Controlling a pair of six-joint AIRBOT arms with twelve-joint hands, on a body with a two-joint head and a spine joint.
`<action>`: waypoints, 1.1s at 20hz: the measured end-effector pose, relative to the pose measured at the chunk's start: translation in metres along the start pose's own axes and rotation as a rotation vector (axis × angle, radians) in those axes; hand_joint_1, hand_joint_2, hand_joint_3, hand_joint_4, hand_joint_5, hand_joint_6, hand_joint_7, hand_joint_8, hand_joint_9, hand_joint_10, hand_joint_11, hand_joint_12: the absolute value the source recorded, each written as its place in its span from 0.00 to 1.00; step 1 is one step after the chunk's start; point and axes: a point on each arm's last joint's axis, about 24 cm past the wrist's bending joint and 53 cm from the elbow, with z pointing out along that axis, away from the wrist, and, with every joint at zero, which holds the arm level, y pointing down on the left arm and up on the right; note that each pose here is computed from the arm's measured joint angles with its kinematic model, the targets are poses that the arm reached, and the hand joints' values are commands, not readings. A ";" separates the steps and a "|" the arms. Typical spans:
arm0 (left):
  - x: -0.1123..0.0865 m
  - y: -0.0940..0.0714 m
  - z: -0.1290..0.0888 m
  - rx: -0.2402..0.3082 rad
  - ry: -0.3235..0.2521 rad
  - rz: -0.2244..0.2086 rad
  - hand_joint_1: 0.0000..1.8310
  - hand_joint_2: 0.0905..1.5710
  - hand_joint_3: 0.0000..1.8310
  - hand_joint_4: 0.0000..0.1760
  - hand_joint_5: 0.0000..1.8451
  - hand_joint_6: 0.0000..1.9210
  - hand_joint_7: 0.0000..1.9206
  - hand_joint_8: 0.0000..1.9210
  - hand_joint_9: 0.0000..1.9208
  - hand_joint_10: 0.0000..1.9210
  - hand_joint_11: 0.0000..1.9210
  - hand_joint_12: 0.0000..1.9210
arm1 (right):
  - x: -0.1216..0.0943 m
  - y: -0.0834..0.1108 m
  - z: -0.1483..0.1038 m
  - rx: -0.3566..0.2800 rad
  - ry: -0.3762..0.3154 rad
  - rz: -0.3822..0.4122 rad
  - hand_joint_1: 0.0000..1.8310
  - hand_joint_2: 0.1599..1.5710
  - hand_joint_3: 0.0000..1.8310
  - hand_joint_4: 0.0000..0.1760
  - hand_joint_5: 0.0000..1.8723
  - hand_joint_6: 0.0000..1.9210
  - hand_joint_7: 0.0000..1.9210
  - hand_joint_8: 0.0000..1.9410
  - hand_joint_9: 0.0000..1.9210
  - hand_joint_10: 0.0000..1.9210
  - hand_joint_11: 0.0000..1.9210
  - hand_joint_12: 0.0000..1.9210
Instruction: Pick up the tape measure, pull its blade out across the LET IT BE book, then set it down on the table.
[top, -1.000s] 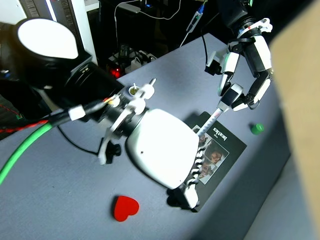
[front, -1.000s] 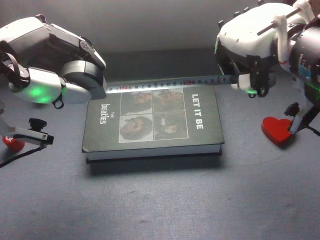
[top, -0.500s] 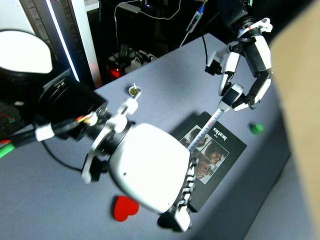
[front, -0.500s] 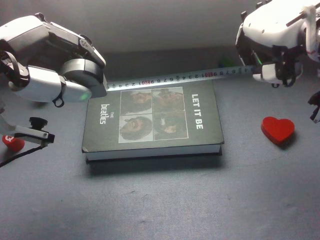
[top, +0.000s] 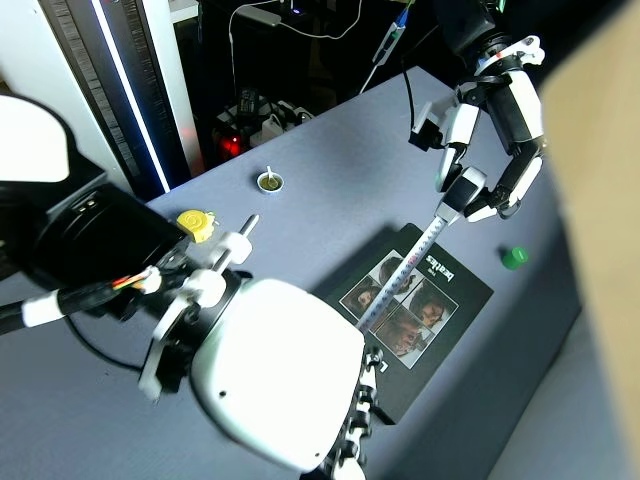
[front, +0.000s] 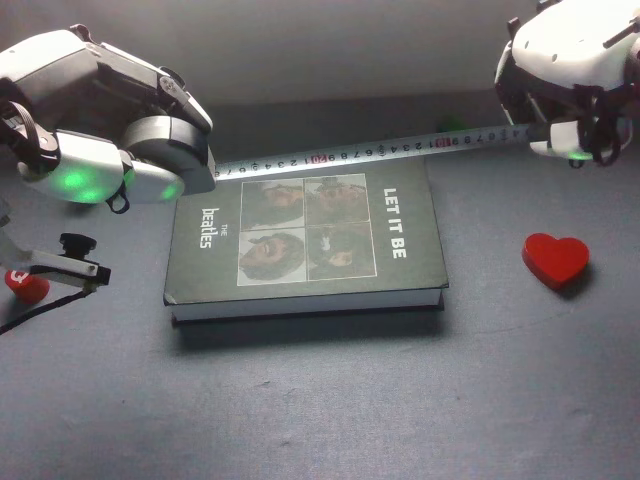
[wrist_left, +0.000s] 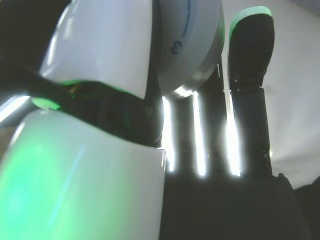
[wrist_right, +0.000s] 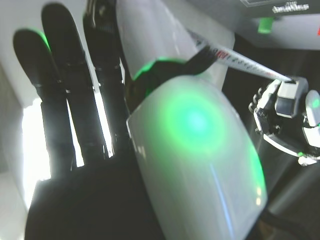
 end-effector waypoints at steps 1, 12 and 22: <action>0.001 0.000 0.000 0.001 0.001 -0.001 0.82 0.66 0.00 0.00 0.55 0.34 0.53 0.43 0.54 0.50 0.51 0.72 | -0.001 -0.001 0.000 -0.002 0.000 -0.002 0.65 0.71 0.00 0.04 0.46 0.58 0.49 0.58 0.47 0.39 0.35 0.64; 0.001 -0.001 0.000 0.004 0.001 -0.001 0.82 0.65 0.00 0.00 0.57 0.33 0.52 0.43 0.54 0.50 0.51 0.71 | -0.011 -0.025 0.000 0.017 -0.009 -0.006 0.65 0.71 0.00 0.05 0.47 0.57 0.49 0.58 0.48 0.39 0.35 0.63; 0.002 -0.001 0.000 0.005 0.001 0.002 0.82 0.65 0.00 0.00 0.56 0.32 0.54 0.42 0.53 0.51 0.51 0.72 | -0.012 -0.025 0.000 0.017 -0.011 -0.008 0.65 0.71 0.00 0.00 0.46 0.56 0.49 0.59 0.48 0.40 0.36 0.64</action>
